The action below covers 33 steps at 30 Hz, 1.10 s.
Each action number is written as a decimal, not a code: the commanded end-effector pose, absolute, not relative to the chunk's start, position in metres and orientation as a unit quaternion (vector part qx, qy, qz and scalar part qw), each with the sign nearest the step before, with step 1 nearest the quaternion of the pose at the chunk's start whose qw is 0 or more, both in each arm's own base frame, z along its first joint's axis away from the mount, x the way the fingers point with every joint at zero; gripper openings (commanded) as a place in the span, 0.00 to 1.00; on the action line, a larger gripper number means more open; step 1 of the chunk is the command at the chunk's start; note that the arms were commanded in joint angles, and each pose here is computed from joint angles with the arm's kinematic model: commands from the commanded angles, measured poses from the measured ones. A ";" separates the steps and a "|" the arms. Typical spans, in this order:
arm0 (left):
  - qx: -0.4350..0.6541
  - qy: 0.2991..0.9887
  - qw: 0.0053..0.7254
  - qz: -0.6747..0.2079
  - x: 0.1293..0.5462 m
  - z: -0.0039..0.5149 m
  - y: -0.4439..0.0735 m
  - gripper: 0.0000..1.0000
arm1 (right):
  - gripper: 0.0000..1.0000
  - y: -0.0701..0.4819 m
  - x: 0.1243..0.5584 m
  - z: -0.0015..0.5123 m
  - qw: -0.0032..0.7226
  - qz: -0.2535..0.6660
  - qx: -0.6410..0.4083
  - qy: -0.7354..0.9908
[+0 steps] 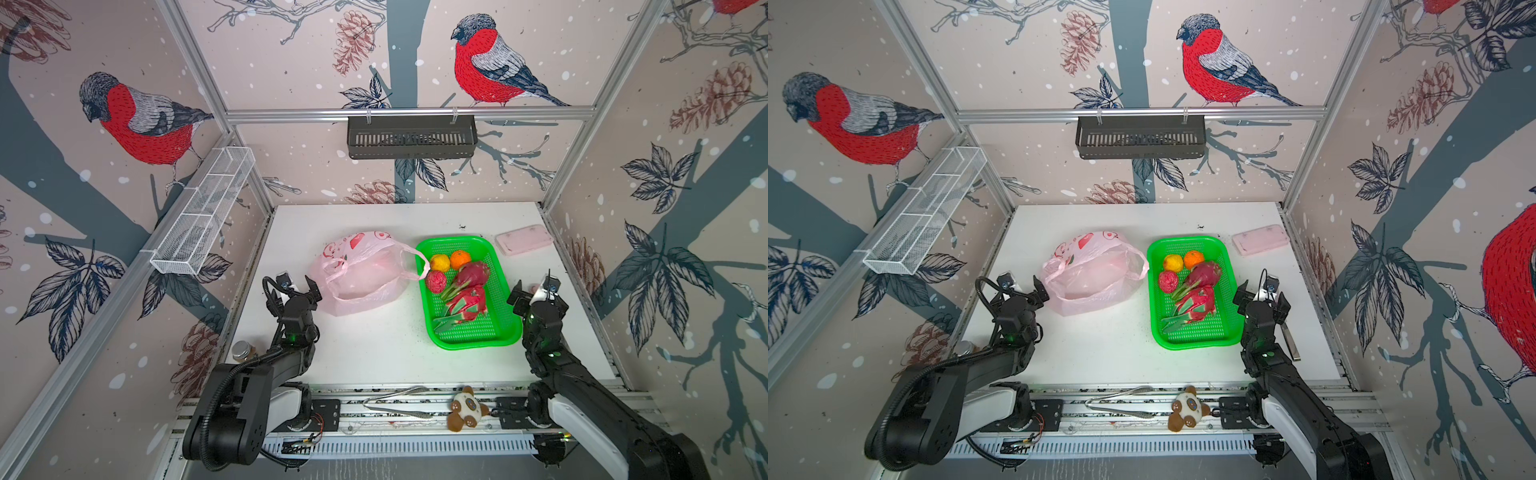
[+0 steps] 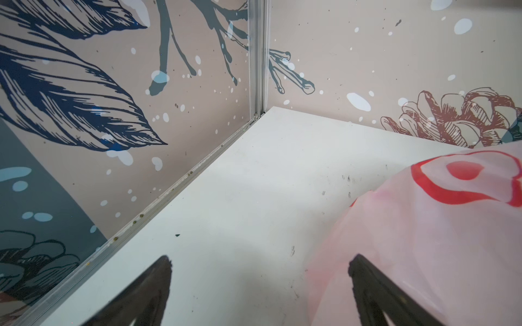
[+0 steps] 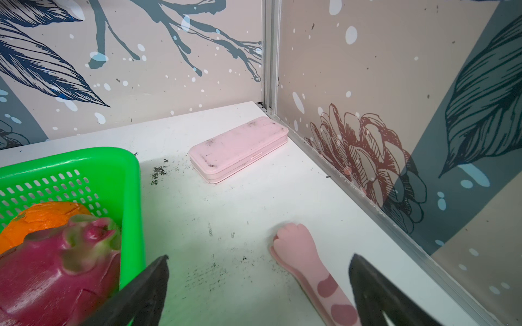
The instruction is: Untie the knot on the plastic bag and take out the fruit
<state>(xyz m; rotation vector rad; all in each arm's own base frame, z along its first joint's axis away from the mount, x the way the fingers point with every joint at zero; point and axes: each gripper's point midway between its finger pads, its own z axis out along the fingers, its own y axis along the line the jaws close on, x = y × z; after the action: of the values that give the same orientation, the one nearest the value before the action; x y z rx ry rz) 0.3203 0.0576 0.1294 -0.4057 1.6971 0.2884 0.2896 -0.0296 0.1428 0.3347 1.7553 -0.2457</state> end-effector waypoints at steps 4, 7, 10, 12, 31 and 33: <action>-0.145 0.702 0.690 0.104 0.335 0.158 0.046 0.98 | 0.99 -0.028 0.299 0.157 0.642 -0.101 0.144 0.746; -0.134 0.696 0.698 0.105 0.339 0.160 0.044 0.98 | 1.00 -0.028 0.301 0.157 0.645 -0.100 0.141 0.744; -0.133 0.690 0.705 0.101 0.339 0.157 0.043 0.98 | 0.99 -0.027 0.304 0.157 0.647 -0.098 0.133 0.745; -0.131 0.690 0.705 0.098 0.341 0.153 0.042 0.98 | 0.99 -0.027 0.305 0.157 0.647 -0.101 0.129 0.744; -0.114 0.722 0.675 0.103 0.367 0.134 0.037 0.99 | 0.99 -0.036 0.329 0.154 0.663 -0.099 0.116 0.733; -0.114 0.723 0.674 0.104 0.367 0.134 0.037 0.99 | 0.99 -0.037 0.331 0.154 0.664 -0.100 0.117 0.732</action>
<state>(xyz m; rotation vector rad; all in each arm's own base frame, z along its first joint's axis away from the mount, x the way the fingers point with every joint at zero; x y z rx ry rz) 0.3660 0.0346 0.1300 -0.2548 1.6386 0.2170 0.3252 -0.0392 0.1361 0.2690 1.7243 -0.2557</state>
